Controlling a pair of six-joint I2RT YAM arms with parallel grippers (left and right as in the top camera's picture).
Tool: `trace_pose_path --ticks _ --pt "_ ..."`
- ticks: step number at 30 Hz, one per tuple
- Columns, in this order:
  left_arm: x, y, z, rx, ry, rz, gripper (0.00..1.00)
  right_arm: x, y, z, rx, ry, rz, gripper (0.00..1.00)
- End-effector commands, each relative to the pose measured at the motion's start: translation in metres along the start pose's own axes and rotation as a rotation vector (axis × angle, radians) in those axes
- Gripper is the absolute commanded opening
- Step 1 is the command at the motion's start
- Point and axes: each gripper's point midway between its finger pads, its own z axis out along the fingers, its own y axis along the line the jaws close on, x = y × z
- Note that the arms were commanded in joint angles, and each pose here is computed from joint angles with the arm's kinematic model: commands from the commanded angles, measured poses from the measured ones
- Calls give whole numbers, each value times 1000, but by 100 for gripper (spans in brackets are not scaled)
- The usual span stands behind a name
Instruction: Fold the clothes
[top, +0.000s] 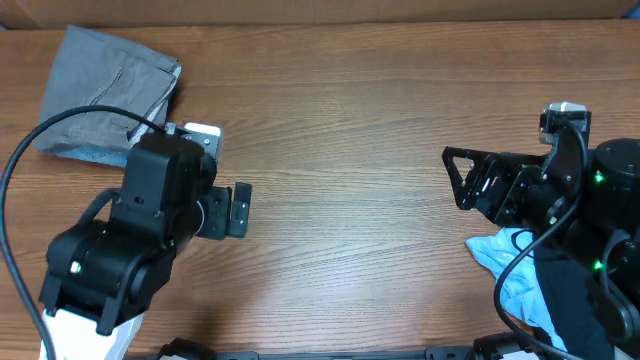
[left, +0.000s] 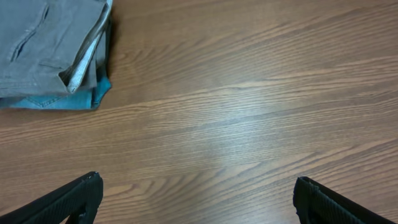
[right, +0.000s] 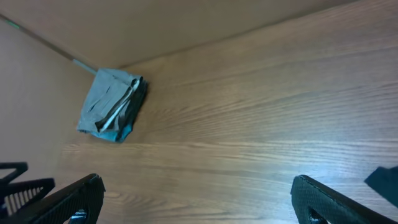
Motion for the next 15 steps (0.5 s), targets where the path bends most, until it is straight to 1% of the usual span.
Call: trace_pose_path --ticks 1,3,6,9,12,13,15 --pt "-3 1 3 -18 3 -15 100 -5 -4 -3 35 -23 -18 100" --pt "-3 1 6 -19 13 -13 100 -8 -9 -3 63 -39 -77 100" --pt "-3 -1 13 -23 37 -9 100 -19 -4 2 47 -79 -295 100" --pt "-3 -2 19 -26 57 -5 100 -24 -5 14 33 -119 -441 100" --pt "-3 -3 25 -29 77 -2 100 -27 -6 24 14 -238 -519 100" --pt "-2 -3 29 -31 91 1 100 -25 -8 29 -8 -325 -540 100" --pt "-2 -4 34 -33 105 4 100 -8 -14 35 -38 -395 -560 100"
